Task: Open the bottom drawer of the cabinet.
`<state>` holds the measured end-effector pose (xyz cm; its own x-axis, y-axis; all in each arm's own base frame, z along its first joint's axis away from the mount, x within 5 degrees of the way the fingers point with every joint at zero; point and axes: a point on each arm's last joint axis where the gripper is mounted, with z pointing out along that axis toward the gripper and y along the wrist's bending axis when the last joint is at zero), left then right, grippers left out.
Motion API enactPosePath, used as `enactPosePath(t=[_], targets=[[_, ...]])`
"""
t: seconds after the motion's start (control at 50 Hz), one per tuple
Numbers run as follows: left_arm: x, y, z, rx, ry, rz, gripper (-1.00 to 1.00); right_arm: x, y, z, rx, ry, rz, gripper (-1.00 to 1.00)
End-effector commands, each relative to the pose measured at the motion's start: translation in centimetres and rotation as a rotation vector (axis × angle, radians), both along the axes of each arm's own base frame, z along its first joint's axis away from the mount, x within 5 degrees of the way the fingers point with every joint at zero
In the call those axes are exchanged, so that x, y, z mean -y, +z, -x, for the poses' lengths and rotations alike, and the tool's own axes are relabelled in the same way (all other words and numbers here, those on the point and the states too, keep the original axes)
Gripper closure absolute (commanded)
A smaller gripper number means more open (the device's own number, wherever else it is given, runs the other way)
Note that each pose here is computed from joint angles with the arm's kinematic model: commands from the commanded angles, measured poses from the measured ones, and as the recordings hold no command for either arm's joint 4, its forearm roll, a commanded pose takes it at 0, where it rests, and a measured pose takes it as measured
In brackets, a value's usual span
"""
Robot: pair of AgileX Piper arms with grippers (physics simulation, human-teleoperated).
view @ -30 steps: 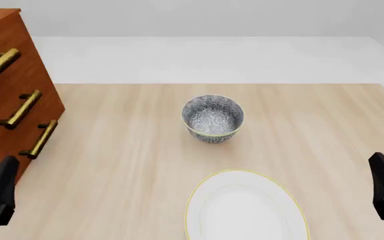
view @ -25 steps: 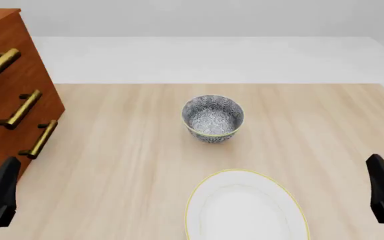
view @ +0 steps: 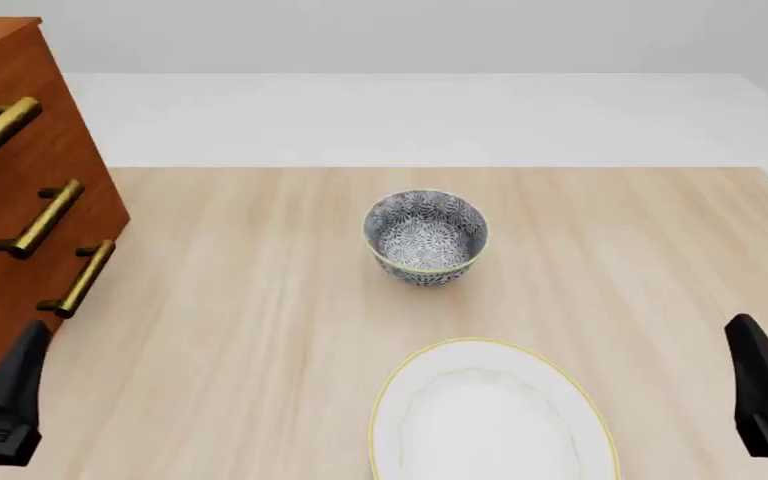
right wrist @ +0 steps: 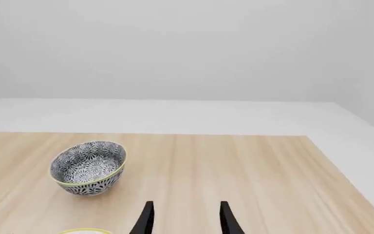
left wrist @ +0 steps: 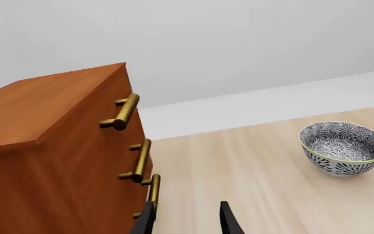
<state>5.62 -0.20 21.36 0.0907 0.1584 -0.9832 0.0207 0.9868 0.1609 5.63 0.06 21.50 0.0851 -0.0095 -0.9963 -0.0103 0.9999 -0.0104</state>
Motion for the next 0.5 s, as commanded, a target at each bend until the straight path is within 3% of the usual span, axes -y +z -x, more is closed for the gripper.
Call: enactPosePath(t=[0.02, 0.44, 0.5], targets=[[0.2, -0.3, -0.1, -0.022, -0.017, -0.226, -1.0, 0.0, 0.1, 0.0, 0.006, 0.007, 0.004, -1.0], [0.7, -0.9, -3.1, -0.122, -0.066, -0.633, -1.0, 0.0, 0.3, 0.1, 0.014, 0.008, -0.001, -1.0], [0.7, -1.1, -3.7, -0.14, -0.066, -0.655, -1.0, 0.0, 0.4, 0.1, 0.015, 0.008, -0.003, -1.0]])
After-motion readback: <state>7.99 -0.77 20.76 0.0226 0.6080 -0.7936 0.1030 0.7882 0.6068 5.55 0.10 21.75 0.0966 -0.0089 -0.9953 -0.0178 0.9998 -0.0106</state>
